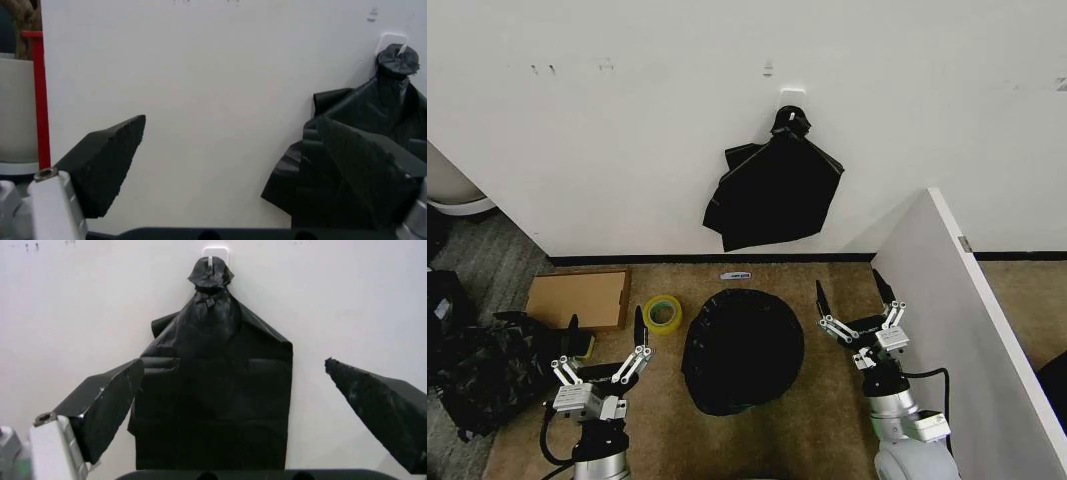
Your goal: Place the garbage bag over the trash bin.
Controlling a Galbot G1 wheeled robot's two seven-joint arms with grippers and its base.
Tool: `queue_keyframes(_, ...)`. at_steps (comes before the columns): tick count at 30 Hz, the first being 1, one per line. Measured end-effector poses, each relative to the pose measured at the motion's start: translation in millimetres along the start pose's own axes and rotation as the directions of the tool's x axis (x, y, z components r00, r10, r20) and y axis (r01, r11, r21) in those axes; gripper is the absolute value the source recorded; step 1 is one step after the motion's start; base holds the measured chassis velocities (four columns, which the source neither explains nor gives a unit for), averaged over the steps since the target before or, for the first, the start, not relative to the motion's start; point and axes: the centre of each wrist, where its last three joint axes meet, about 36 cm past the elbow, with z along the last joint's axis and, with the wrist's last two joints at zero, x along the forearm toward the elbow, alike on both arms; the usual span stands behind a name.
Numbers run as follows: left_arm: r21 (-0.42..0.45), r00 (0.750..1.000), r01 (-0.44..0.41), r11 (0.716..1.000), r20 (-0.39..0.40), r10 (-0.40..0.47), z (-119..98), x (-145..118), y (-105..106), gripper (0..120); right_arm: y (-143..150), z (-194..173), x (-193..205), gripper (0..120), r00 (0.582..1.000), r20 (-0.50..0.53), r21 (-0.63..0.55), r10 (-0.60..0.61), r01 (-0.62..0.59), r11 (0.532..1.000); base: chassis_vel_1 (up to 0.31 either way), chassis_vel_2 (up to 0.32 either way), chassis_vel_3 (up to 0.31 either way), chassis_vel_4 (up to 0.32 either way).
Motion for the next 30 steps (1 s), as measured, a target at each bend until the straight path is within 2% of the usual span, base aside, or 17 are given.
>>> queue_keyframes(30,0.001,1.000,-0.001,1.000,-0.004,0.001,0.7,0.3,0.3,100,0.0,0.3,0.1,100,1.000,-0.002,-0.001,0.001,-0.001,1.000,0.000,0.000,0.000,0.000)
